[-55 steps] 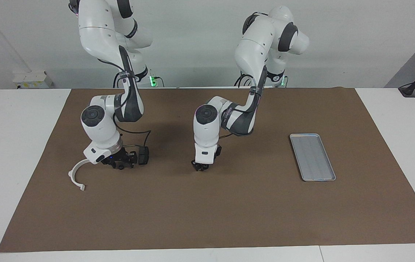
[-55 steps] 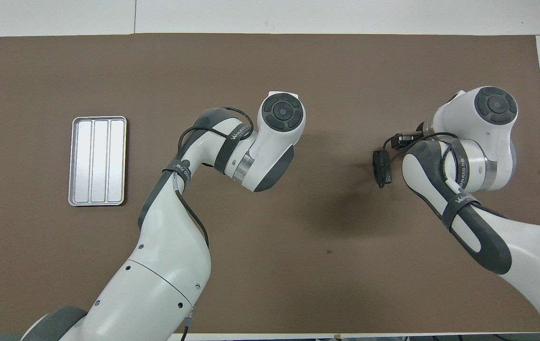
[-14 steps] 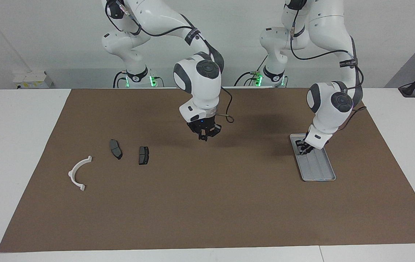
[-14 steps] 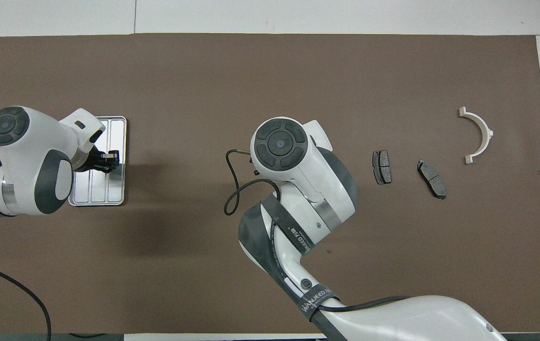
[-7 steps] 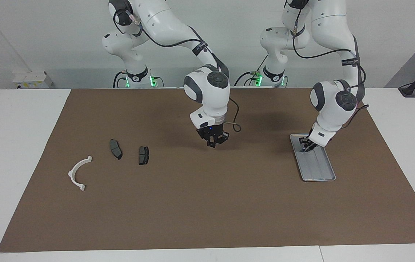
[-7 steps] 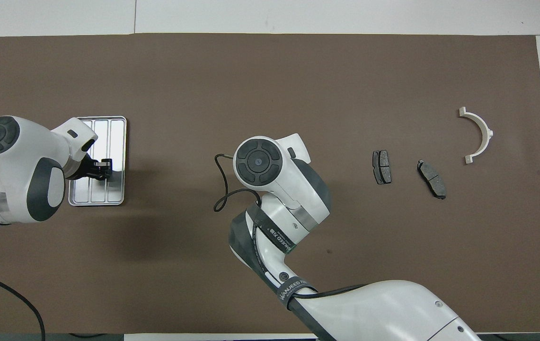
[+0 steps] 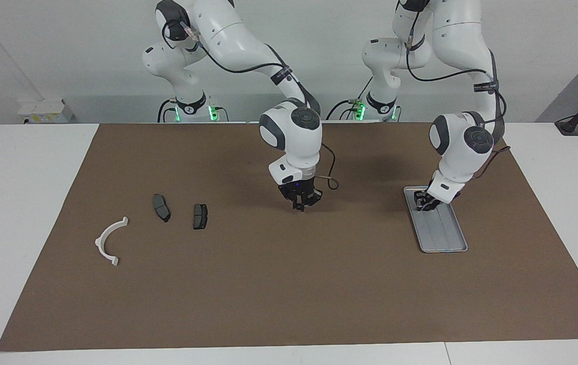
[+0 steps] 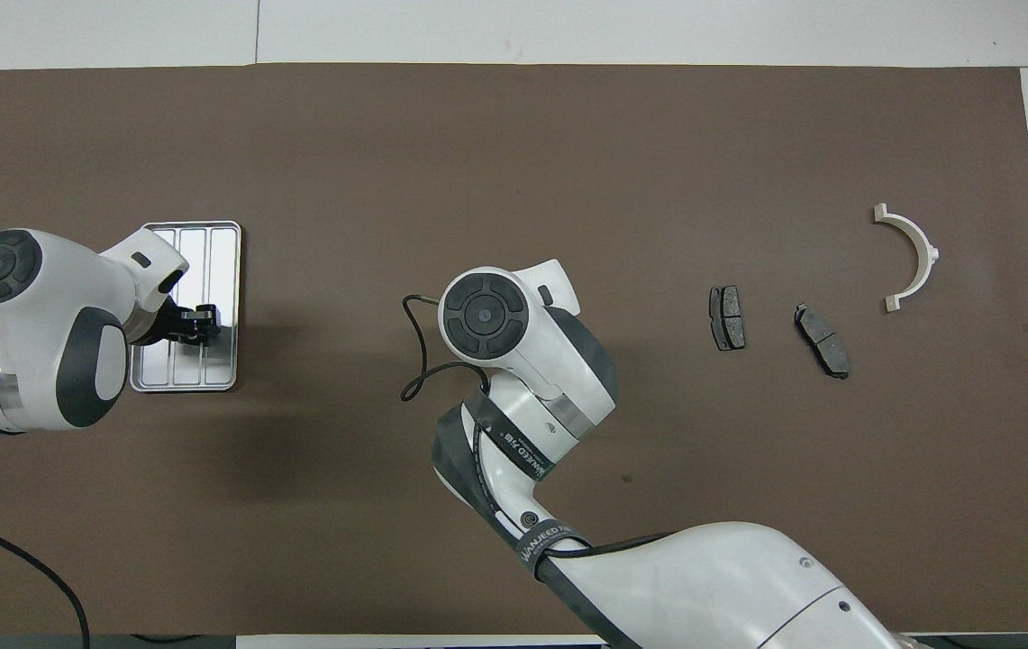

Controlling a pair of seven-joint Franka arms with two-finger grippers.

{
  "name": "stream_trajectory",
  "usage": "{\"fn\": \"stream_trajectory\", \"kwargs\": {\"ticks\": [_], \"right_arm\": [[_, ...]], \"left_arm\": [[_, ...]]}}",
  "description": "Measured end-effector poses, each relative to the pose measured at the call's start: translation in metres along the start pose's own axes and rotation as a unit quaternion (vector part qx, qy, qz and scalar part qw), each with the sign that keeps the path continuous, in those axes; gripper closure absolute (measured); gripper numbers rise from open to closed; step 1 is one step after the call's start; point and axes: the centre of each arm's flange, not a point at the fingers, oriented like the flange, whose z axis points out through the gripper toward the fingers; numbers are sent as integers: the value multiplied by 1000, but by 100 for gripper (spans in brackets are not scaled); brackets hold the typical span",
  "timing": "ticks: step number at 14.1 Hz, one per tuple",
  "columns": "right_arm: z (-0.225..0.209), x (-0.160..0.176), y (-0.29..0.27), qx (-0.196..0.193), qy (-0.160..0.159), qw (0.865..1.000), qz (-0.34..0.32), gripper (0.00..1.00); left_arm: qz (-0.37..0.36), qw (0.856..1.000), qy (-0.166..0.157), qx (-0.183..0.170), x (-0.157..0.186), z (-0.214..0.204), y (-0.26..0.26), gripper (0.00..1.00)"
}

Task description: Pick bearing gear from pile to tray

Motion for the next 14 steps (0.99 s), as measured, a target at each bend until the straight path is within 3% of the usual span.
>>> {"fn": "stream_trajectory", "kwargs": {"ticks": [3,7,8,13,14], "right_arm": [[12,2,-3,11,6,1000,0,77],[16,7,-1,14,9,1000,4,77],[17,8,0,13,10,1000,5,70],[17,14,4,12,10,1000,10,13],[17,19,6,12,11,1000,13,10]], "left_arm": [[0,1000,12,-1,5,-9,0,3],[-7,999,35,-30,27,-54,21,0],[-10,999,37,-38,29,-60,36,0],[-28,998,35,-45,22,-64,88,0],[-41,997,37,-47,21,-67,99,0]]}}
